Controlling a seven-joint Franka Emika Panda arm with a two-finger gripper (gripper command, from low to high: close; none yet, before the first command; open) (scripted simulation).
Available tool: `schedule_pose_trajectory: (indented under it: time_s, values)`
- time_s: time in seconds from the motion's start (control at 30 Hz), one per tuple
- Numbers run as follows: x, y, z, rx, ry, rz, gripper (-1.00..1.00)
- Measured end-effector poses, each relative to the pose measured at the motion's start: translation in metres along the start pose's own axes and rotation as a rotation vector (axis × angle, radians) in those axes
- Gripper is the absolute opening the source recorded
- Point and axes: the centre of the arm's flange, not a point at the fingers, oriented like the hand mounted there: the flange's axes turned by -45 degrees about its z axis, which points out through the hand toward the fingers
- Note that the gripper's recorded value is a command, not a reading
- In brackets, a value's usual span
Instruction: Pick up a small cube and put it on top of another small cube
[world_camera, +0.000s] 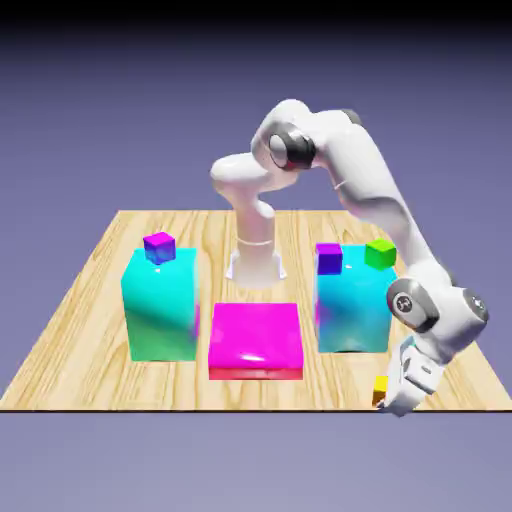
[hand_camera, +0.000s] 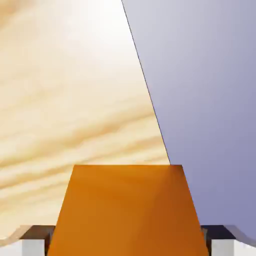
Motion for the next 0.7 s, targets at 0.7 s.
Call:
schedule_pose_trajectory:
  time_s: [0.7]
  values:
    - [-0.588,0.082,0.017,0.637,-0.067,1.358,-1.00]
